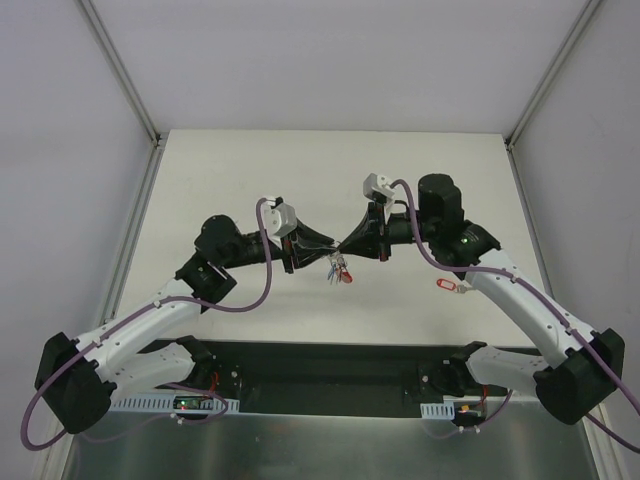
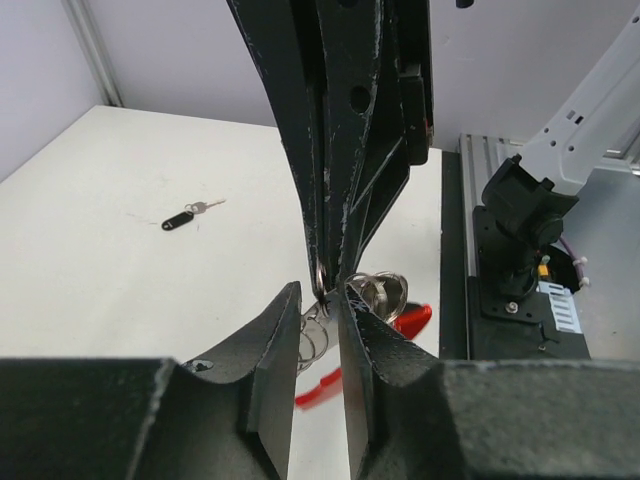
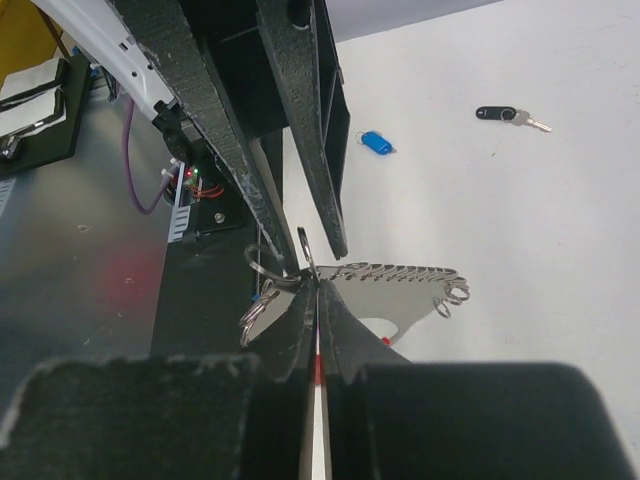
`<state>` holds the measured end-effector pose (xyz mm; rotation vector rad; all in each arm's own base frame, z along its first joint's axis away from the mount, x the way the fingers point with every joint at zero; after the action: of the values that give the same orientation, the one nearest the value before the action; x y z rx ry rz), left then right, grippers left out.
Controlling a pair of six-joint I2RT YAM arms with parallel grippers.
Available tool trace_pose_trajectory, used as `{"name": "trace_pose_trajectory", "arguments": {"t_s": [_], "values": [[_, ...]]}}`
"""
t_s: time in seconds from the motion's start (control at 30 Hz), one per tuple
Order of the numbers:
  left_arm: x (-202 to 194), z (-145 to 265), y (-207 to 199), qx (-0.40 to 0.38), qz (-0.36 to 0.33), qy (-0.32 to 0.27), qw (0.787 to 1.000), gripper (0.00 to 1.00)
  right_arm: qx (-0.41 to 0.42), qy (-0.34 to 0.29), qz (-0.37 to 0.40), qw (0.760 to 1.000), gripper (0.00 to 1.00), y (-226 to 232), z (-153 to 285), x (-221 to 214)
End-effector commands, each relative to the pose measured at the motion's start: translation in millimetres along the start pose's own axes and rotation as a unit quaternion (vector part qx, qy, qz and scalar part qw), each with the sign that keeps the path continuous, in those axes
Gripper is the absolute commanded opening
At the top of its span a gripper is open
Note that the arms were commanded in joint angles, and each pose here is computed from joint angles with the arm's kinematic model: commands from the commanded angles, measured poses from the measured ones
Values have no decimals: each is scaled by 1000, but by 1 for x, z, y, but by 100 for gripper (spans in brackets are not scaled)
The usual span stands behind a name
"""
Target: Put the keys on the keyring
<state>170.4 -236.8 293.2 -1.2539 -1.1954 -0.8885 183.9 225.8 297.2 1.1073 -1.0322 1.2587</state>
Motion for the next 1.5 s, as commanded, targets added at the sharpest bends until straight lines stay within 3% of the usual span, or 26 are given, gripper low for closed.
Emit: {"name": "trace_pose_trajectory", "arguments": {"t_s": [0.0,0.2,0.3,0.33,0.63,0.83,1.03,1.47], "values": [[1,8,-4,9,-31,0,999,22,0,-5,65,998,1,4,8,29],[-2,19,1,50,-64,23,996,37,-19,75,61,995,1,6,17,18],[-3,23,1,58,-73,35,995,43,-39,138,78,987,2,10,20,16],[-4,24,0,59,-73,41,995,45,-53,185,64,979,1,10,23,6],[-5,23,4,64,-83,41,994,47,-100,349,87,928,1,7,27,5],[-6,14,1,33,-69,-7,997,42,-65,352,87,930,1,12,17,3],[-14,3,1,-14,-51,-6,999,40,-22,302,93,948,1,22,9,11],[-21,-9,-4,-81,-3,23,996,22,-1,273,91,958,1,26,2,8]]}}
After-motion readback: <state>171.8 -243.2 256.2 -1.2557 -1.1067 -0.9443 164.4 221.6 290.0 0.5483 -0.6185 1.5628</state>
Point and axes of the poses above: each gripper's point midway between its finger pads, its own z axis back along the fingers, its own y axis along the line the jaws close on, x = y × z, the point moved 7 cm from there along z, back along the fingers, and after that the axes turned 10 degrees about z, right-handed, at the moved point
